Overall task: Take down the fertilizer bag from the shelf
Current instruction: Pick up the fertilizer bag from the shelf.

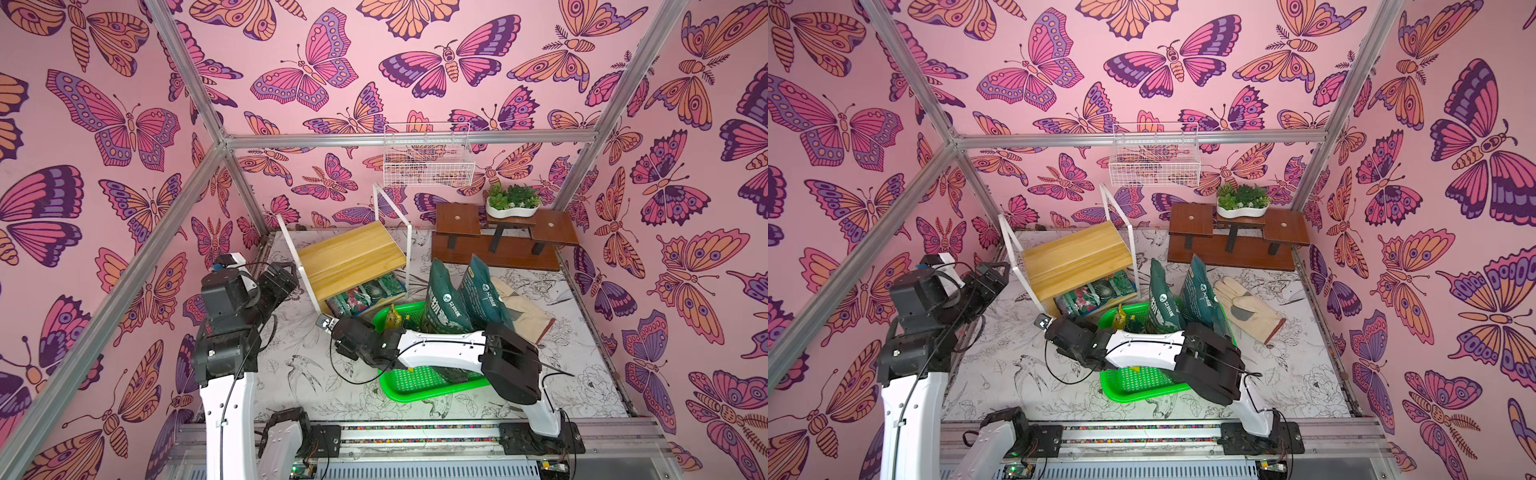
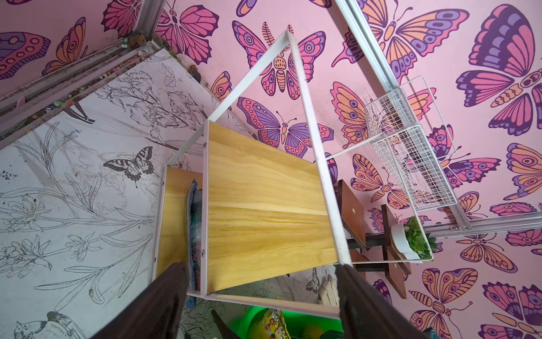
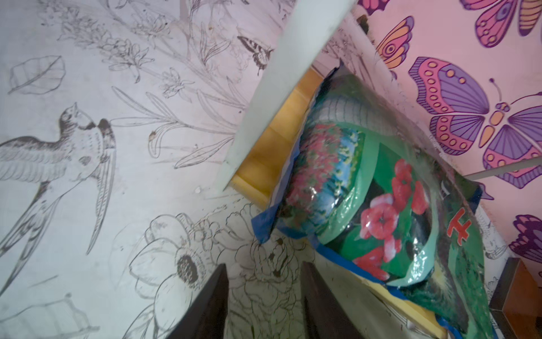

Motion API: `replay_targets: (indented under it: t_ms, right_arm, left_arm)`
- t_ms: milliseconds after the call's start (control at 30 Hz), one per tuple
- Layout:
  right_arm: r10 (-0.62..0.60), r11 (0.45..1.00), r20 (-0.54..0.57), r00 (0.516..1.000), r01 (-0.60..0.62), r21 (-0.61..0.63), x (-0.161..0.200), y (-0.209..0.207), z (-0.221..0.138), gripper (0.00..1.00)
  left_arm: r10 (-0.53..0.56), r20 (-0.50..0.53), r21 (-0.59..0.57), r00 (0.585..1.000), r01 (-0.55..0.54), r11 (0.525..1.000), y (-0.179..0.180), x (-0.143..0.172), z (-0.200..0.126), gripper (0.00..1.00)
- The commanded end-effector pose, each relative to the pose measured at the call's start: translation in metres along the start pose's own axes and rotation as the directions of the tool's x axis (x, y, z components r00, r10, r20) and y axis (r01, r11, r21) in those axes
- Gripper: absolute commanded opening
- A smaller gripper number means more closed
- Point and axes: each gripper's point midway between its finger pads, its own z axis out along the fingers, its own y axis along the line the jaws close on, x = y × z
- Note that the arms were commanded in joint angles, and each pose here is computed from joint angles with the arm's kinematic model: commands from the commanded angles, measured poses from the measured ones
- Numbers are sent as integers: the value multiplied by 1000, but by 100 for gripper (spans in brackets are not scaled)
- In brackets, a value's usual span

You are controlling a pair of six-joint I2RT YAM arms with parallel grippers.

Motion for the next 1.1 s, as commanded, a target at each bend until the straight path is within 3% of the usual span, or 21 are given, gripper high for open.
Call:
replay_targets:
  t_ms: [0, 133, 267, 533, 633, 767, 867, 1067]
  right_arm:
    - [11, 991, 84, 996, -22, 130, -18, -16, 8, 48]
    - [-29, 985, 78, 997, 15, 172, -13, -20, 25, 70]
    - [-48, 980, 34, 998, 41, 197, -5, -31, 39, 81]
    - [-33, 962, -6, 999, 33, 272, 15, -59, 60, 79]
    - [-30, 964, 4, 1000, 28, 266, 13, -61, 65, 67]
    - [-31, 971, 26, 999, 24, 237, 8, -58, 63, 20]
    - [-26, 978, 54, 998, 15, 207, 2, -58, 54, 1]
    - [34, 993, 101, 994, -45, 109, -18, -68, 11, 0]
  left_arm:
    - [22, 16, -9, 1000, -22, 1000, 2, -1, -5, 84]
    - [45, 29, -52, 999, -43, 998, 6, -5, -11, 85]
    - [51, 35, -66, 998, -48, 997, 7, -6, -14, 85]
    - [48, 42, -53, 998, -46, 998, 2, -9, -17, 85]
    - [42, 35, -51, 999, -40, 998, 2, -8, -15, 85]
    - [37, 28, -57, 999, -35, 998, 4, -6, -13, 85]
    - [36, 26, -56, 999, -34, 998, 5, -6, -13, 85]
    - [28, 16, -44, 999, -27, 999, 3, -3, -12, 85]
